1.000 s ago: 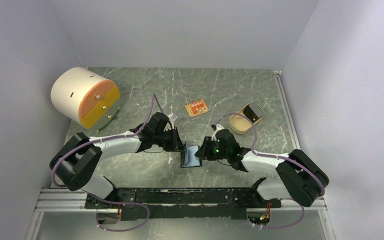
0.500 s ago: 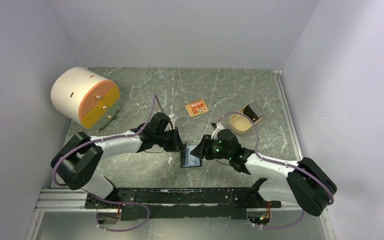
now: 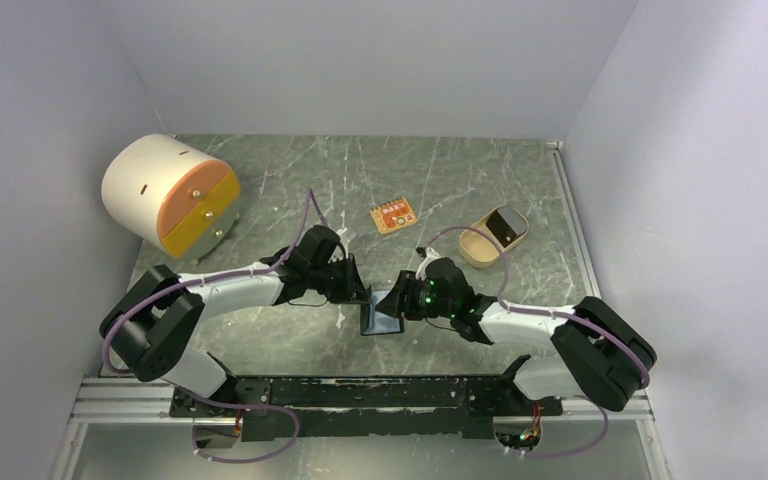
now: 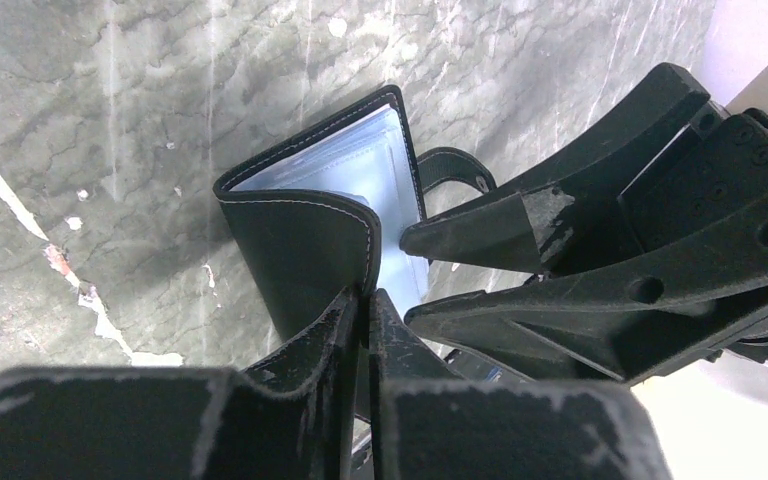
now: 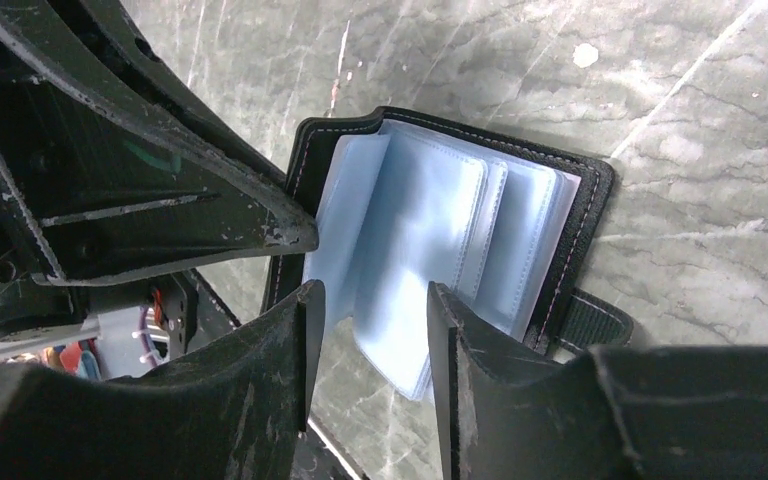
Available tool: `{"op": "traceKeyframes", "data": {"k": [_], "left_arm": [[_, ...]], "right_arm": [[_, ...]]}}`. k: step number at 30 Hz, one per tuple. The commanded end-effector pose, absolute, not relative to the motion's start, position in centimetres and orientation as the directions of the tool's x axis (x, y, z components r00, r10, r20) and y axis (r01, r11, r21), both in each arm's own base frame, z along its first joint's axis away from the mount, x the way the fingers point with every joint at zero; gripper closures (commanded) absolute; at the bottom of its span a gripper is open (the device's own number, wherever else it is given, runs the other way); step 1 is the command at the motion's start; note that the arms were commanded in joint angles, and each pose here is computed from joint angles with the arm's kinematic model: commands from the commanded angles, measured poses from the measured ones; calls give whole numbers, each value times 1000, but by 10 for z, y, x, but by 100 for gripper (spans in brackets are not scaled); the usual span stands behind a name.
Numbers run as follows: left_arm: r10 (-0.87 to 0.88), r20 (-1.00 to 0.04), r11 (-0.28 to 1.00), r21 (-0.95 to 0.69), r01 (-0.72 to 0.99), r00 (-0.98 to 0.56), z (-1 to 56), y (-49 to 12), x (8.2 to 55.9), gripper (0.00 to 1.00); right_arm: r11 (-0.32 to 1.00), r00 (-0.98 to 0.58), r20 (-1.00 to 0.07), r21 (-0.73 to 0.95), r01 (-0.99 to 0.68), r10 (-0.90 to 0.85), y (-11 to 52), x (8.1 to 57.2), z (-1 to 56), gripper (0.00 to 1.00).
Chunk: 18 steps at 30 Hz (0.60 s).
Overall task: Put the credit cards into the card holder
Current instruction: Insert the credit card into the card holder.
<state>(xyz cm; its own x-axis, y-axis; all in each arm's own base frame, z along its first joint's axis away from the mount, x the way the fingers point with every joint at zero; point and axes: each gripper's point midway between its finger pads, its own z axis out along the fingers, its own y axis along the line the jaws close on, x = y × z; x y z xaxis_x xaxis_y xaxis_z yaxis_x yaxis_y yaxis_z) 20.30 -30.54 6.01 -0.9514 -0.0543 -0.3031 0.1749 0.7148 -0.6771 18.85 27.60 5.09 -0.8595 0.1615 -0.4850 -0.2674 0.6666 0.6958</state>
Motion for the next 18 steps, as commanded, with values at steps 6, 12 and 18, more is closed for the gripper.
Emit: {"op": "traceKeyframes", "data": {"k": [6, 12, 18], "left_arm": [[-79, -281, 733, -667, 135, -957, 57, -294, 195, 81], [-92, -279, 748, -653, 119, -956, 56, -284, 196, 81], [-100, -282, 748, -654, 115, -954, 58, -281, 196, 81]], "right_arm": [[575, -866, -453, 775, -264, 212, 292, 188, 61, 53], [657, -841, -488, 716, -235, 231, 275, 194, 54, 53], [684, -839, -492, 695, -219, 232, 268, 195, 48, 51]]}}
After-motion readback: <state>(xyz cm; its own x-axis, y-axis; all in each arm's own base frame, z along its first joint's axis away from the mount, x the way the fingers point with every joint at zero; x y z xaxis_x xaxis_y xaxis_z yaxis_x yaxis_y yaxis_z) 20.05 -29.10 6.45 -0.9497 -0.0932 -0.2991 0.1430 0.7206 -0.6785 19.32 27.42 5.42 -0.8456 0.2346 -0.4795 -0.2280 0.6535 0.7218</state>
